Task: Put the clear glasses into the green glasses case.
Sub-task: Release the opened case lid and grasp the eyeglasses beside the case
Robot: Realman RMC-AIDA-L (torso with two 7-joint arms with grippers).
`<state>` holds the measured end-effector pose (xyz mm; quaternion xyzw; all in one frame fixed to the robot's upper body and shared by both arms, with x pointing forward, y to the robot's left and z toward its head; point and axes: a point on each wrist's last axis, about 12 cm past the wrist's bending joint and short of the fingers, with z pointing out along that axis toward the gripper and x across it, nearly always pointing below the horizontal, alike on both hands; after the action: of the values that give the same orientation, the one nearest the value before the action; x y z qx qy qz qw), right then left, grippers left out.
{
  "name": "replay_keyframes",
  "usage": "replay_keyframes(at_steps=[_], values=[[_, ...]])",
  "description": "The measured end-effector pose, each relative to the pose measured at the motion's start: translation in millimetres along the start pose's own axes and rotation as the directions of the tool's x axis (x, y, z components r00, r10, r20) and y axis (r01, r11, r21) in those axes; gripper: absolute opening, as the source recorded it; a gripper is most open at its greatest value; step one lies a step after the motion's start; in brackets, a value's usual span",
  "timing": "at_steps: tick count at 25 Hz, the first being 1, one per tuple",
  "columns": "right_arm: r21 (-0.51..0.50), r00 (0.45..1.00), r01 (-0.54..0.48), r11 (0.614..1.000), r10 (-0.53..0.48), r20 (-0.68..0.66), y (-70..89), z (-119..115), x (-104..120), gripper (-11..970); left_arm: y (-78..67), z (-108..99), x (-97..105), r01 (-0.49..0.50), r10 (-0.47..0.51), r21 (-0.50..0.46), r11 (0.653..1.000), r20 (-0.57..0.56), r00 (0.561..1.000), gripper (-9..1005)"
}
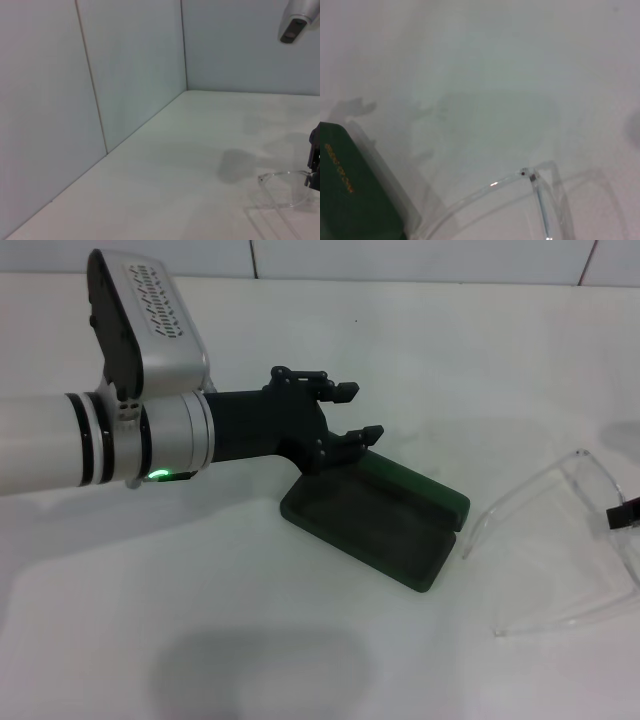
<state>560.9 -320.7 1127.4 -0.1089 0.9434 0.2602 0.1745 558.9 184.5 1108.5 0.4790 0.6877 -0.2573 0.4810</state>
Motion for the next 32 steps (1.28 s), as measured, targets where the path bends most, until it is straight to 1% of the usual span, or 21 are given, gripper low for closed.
replay_keyframes(at_steps=[3,8,13,22,32], values=[[0.007,1.000,0.001,1.000,-0.002,0.009,-2.0,-4,-2,156,-0.5,0,0,0.007,-0.007,-0.001,1.000,0.005,1.000,546],[-0.018,0.998,0.011,1.000,-0.010,0.054,-5.8,-15,-4,153,-0.8,-1,-1,0.027,-0.027,-0.004,1.000,0.030,0.999,546],[-0.032,0.997,0.013,0.999,-0.011,0.081,-9.3,-20,-2,151,0.3,-3,-1,0.043,-0.043,-0.012,0.999,0.045,0.998,546],[-0.058,0.999,0.020,0.998,-0.018,0.047,-7.8,-21,2,153,-0.6,-3,2,0.056,-0.055,-0.009,0.998,0.041,0.998,546],[-0.047,1.000,0.022,0.999,-0.021,0.022,-8.6,-14,3,163,-2.0,-3,3,0.057,-0.057,-0.003,0.998,0.037,0.998,546]])
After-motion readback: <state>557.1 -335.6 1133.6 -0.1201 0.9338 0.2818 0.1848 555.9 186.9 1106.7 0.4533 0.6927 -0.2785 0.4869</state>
